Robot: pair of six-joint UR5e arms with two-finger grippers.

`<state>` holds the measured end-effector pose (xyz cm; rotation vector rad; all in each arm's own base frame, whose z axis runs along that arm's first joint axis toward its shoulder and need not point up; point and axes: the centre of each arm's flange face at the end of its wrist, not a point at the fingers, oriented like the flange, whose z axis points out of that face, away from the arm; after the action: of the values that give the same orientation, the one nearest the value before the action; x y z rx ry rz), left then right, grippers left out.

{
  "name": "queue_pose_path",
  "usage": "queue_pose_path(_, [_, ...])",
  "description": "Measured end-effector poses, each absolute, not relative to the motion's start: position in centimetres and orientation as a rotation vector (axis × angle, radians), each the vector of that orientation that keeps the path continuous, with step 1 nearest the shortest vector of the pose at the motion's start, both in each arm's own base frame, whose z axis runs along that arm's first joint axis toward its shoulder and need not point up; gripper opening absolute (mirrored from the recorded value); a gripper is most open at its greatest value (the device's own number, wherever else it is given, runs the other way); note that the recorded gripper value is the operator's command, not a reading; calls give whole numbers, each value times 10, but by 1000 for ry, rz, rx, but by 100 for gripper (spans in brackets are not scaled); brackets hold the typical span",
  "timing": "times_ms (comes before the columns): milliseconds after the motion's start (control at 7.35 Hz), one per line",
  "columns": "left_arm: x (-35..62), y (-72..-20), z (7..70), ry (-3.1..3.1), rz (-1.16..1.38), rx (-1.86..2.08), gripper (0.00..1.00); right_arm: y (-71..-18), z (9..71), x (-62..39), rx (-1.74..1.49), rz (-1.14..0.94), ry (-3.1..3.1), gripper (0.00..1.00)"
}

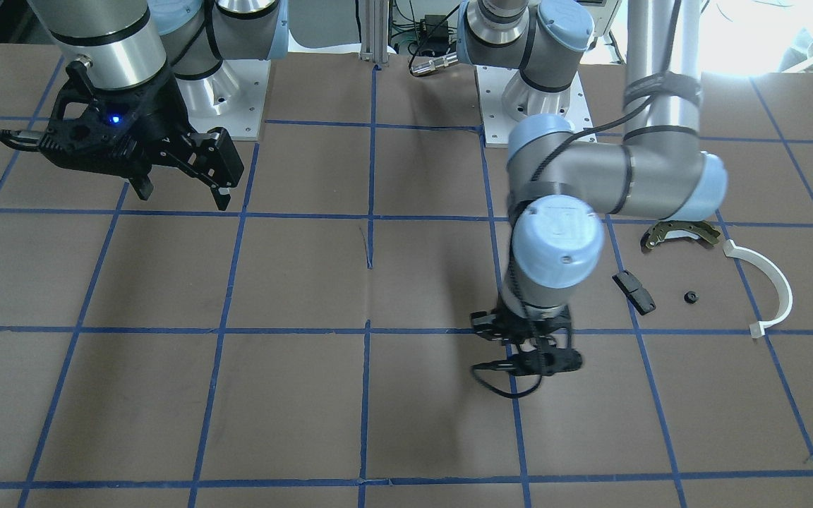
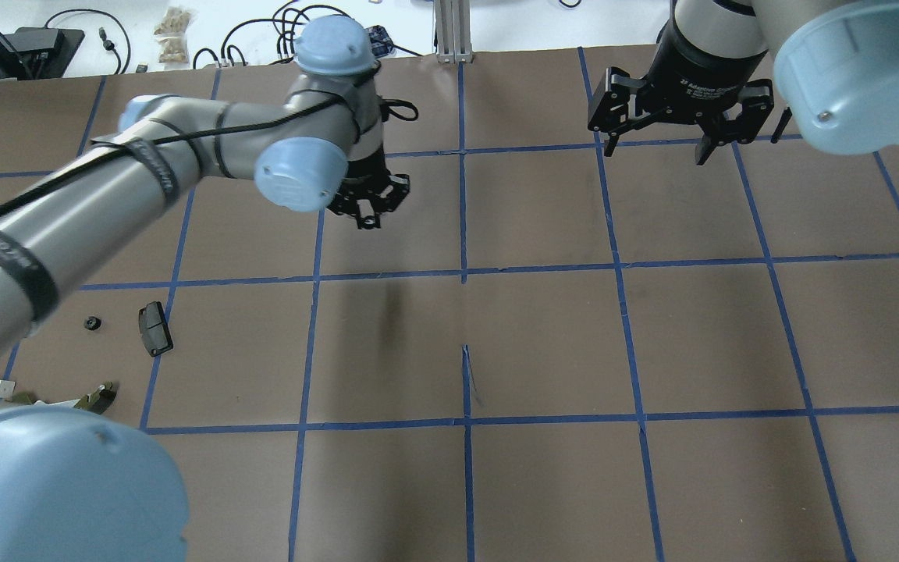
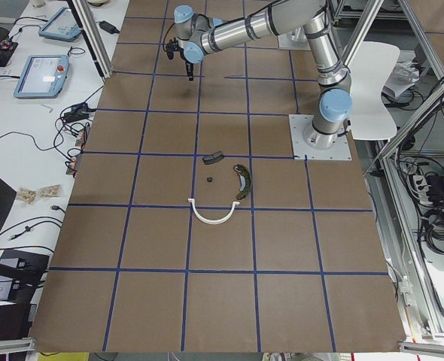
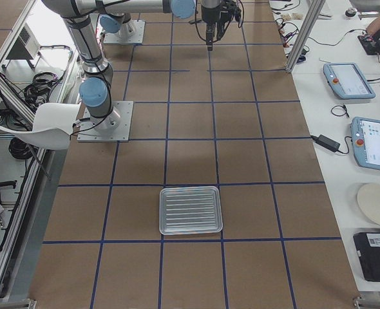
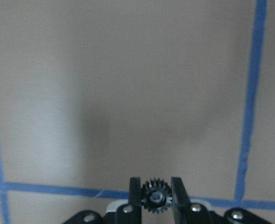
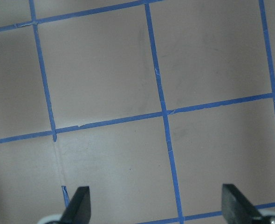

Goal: Place bearing gear from tray to pile

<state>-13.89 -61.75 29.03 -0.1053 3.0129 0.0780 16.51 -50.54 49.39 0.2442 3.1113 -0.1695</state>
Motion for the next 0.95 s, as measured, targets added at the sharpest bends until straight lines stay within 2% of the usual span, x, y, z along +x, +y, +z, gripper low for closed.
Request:
queue_pose_path(272, [-25, -595, 279, 2997, 121, -51, 1, -506, 493, 165, 244, -176, 3112, 100])
queue_pose_path(680, [135, -544, 226, 3033, 93, 54, 1, -508, 493, 164, 243, -181, 3112, 100])
queue_pose_path(953, [170, -523, 206, 3056, 77, 73, 2, -508, 493, 164, 244, -180, 3113, 100])
